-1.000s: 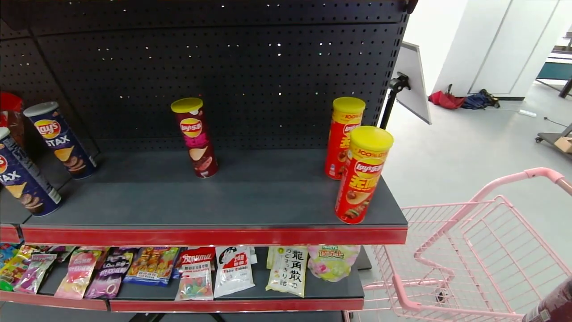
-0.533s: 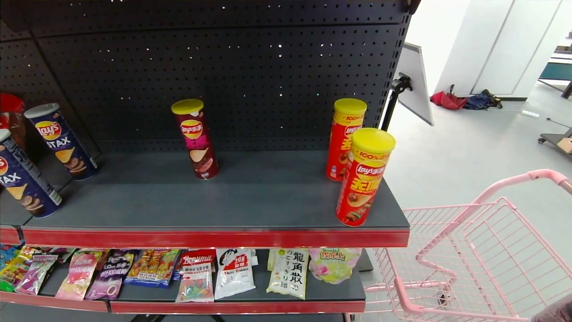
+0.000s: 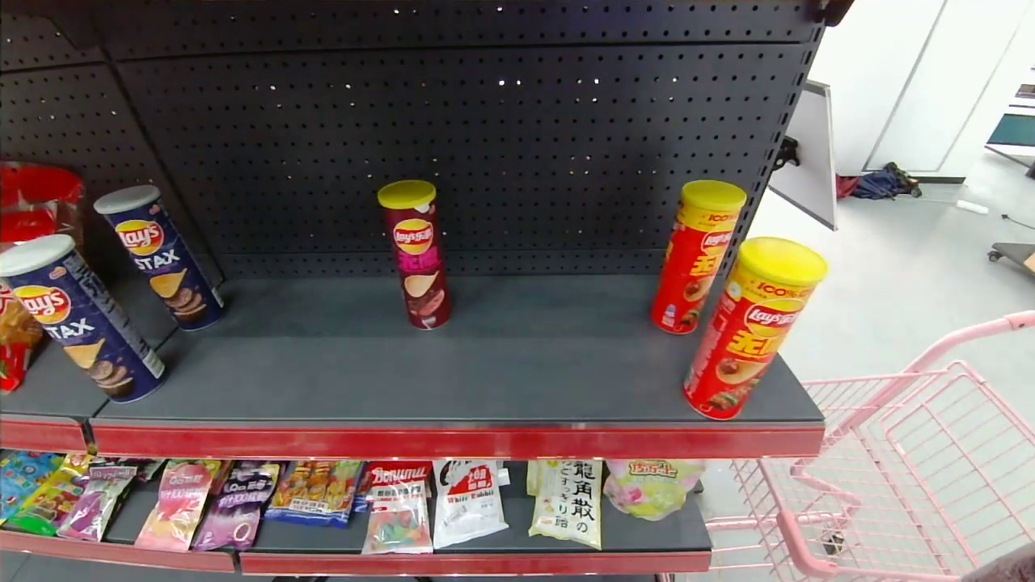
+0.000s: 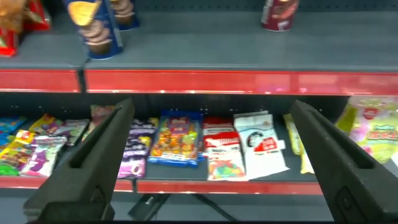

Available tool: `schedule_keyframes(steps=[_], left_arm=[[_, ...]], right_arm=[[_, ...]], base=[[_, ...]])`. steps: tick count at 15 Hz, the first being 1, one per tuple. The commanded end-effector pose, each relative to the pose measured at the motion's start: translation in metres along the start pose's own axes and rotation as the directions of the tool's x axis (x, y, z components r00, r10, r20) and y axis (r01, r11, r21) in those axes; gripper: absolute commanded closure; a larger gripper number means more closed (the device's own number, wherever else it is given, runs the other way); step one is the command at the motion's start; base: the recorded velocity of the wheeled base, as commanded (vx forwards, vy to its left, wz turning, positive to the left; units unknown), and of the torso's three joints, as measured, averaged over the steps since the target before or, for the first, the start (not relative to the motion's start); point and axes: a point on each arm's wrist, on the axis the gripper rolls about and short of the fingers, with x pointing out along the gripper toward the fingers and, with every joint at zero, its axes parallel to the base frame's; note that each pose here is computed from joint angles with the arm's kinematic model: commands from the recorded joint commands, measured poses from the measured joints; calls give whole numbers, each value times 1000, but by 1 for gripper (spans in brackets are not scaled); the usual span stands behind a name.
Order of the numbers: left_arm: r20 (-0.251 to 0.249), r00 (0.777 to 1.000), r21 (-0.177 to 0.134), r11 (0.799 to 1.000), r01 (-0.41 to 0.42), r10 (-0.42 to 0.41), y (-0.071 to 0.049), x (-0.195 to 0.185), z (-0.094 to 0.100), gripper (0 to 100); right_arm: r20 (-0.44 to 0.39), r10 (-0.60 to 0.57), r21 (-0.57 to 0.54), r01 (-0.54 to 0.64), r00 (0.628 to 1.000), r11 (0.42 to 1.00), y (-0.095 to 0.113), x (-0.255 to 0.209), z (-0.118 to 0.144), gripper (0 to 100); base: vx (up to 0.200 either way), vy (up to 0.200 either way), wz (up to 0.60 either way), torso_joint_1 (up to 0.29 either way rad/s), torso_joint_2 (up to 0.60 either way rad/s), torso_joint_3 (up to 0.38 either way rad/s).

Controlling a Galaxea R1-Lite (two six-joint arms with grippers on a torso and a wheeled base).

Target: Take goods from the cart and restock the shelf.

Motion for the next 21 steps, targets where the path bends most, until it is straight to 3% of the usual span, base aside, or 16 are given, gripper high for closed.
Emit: schedule_keyframes(steps=[1,8,14,21], left_arm=[[-1,1000,0,1000,-1,1,0,0,0,0],[-1,1000,0,1000,-1,1,0,0,0,0],[-1,1000,0,1000,-1,1,0,0,0,0],[-1,1000,0,1000,-1,1,0,0,0,0]], right_arm=[[-4,0,0,0,1000,1000,0,0,-2,100],[1,1,-1,-1,1000,1000,1,-1,-8,100],[17,1,-2,-1,1000,1000,3,-5,-18,100],[46,0,-4,0,999,1000,5,-8,-34,100]], base=[[0,200,0,2,-2,7],[0,200,0,2,2,4],[0,0,0,0,0,0],[171,0,0,-1,2,3]])
